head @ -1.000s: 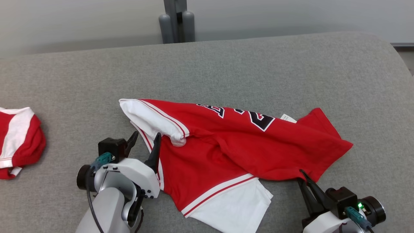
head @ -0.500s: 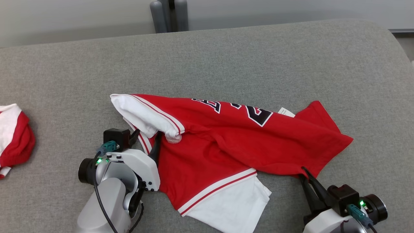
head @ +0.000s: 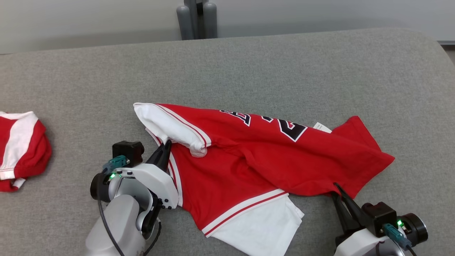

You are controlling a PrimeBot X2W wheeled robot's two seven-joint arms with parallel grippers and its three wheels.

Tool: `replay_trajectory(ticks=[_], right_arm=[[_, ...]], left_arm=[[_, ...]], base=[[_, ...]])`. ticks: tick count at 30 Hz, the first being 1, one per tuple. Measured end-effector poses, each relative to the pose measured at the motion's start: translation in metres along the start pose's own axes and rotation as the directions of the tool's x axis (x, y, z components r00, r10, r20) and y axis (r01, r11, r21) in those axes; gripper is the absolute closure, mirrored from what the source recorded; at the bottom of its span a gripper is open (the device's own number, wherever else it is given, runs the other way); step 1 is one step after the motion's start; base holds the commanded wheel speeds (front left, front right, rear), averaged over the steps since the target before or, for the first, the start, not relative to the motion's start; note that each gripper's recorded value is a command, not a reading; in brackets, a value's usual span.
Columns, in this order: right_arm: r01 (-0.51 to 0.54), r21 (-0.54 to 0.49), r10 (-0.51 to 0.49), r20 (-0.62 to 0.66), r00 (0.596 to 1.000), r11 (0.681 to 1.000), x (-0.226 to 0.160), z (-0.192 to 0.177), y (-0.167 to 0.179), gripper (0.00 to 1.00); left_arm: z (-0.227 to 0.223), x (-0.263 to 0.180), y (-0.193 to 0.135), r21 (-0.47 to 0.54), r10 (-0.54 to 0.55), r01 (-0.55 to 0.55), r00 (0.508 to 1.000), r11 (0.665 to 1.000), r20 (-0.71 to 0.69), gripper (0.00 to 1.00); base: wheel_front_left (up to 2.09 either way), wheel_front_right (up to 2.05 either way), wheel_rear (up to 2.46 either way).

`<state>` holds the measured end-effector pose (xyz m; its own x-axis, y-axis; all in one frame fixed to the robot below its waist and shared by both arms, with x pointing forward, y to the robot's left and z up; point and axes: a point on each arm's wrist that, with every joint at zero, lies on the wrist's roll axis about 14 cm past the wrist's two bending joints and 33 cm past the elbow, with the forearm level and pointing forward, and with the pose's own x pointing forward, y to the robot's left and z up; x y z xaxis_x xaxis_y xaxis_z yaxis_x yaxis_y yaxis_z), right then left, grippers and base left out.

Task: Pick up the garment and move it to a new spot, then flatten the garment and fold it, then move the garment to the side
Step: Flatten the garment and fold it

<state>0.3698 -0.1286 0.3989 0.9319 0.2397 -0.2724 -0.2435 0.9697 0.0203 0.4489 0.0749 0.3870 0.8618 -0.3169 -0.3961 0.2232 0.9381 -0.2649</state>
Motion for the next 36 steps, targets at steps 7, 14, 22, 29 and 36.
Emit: replay_trajectory(ticks=[7,14,22,29,36], right_arm=[[0.041,0.040,-0.046,0.140,0.989,0.998,0.000,0.043,-0.014,1.00],[0.070,0.020,-0.072,0.344,0.936,0.997,0.000,0.122,-0.037,1.00],[0.093,-0.096,-0.029,0.520,0.853,0.991,-0.003,0.218,-0.052,1.00],[0.144,-0.172,0.008,0.670,0.742,0.975,-0.022,0.304,-0.054,1.00],[0.108,-0.228,0.076,0.670,0.738,0.968,-0.033,0.342,-0.035,1.00]], left_arm=[[0.036,-0.024,-0.007,-0.117,-0.037,0.055,0.987,0.992,0.156,1.00],[0.075,-0.059,-0.034,-0.128,-0.182,0.212,0.960,0.969,0.213,1.00],[0.166,-0.097,-0.028,-0.159,-0.192,0.280,0.887,0.947,0.420,1.00],[0.238,-0.126,-0.032,-0.125,-0.154,0.277,0.794,0.953,0.588,1.00],[0.304,-0.169,-0.029,-0.099,-0.081,0.240,0.640,0.966,0.764,1.00]], base=[[0.00,0.00,0.00],[0.00,0.00,0.00],[0.00,0.00,0.00],[0.00,0.00,0.00],[0.00,0.00,0.00]])
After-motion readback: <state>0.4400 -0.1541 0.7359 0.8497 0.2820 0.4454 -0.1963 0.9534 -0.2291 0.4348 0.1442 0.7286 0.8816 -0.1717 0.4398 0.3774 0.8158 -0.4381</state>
